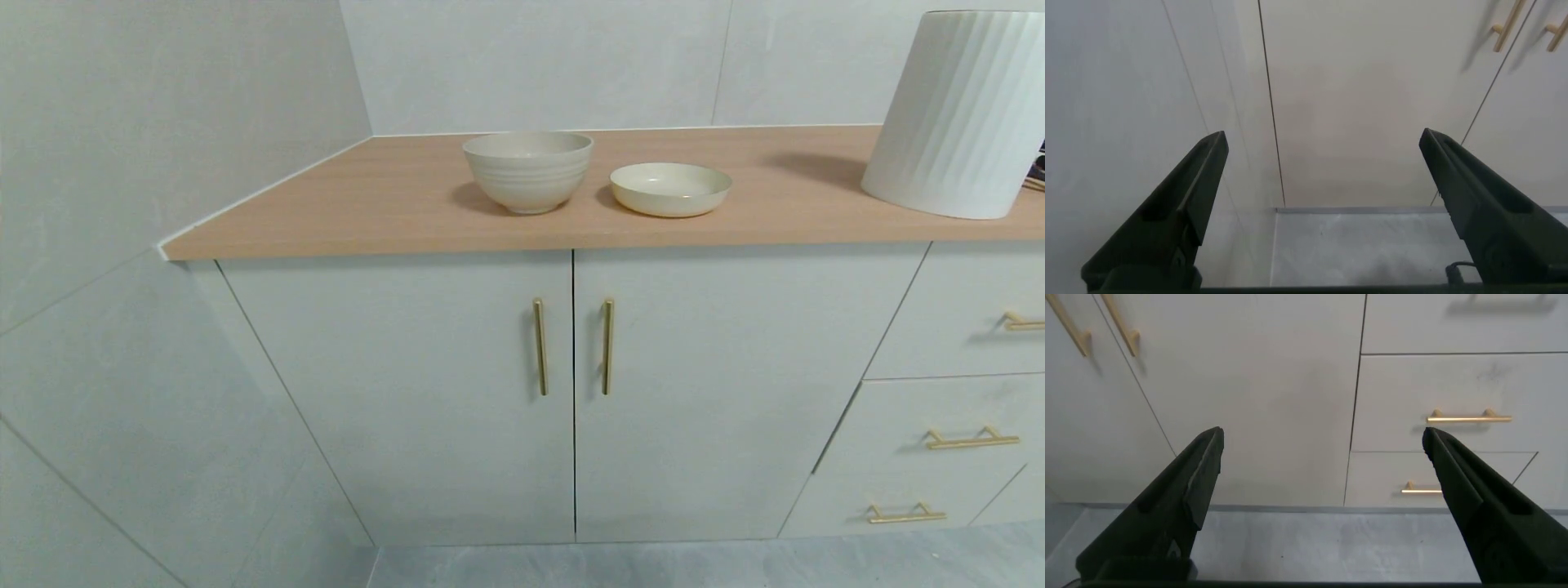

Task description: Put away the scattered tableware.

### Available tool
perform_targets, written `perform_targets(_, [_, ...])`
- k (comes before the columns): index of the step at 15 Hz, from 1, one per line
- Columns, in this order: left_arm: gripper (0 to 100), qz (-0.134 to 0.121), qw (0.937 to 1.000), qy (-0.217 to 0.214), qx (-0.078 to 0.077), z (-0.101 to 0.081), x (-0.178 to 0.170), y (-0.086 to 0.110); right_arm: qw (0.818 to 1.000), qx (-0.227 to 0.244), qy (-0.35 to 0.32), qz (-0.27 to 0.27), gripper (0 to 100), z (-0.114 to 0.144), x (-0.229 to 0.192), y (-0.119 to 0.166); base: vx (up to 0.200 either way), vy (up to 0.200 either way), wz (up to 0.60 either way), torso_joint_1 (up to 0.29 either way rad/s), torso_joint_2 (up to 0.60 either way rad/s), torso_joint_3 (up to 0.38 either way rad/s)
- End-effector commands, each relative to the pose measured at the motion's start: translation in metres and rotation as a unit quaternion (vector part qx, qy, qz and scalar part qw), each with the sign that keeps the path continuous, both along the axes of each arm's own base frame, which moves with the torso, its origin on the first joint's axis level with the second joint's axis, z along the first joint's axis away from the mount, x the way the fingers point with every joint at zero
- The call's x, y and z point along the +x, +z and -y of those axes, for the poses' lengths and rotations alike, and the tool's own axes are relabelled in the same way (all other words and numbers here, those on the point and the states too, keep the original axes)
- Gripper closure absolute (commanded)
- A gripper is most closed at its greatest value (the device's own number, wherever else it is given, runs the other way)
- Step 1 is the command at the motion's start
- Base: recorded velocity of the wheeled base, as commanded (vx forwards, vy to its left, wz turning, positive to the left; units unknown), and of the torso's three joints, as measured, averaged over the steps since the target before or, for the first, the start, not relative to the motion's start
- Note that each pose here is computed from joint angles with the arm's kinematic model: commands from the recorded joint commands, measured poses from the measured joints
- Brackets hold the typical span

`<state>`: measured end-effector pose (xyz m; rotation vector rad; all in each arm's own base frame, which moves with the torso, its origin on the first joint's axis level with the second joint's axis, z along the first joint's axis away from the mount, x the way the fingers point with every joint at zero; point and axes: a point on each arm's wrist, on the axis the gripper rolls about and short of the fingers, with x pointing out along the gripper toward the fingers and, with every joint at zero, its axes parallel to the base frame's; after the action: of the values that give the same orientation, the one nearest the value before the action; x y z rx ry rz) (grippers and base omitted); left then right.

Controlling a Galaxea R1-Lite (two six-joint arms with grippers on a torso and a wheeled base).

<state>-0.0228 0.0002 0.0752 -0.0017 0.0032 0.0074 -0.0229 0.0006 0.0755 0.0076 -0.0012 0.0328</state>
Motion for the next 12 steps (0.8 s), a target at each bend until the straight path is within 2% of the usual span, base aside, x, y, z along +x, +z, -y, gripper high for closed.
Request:
perform_targets(1, [0,-0.001,1.0000,0.000,0.000,0.0000,0.0001,0.0000,1.000,0.000,0.000,-0.001,0,0.0000,0.0001,0.0000,0.000,0.000,0.00,-0.012,0.06,0.041])
perform_targets(12, [0,-0.001,1.0000,0.000,0.000,0.0000,0.0001,0.0000,1.000,-0.011,0.003,-0.001,0,-0.0001,0.0001,0.0003,0.000,0.000,0.00,0.000,0.00,0.000])
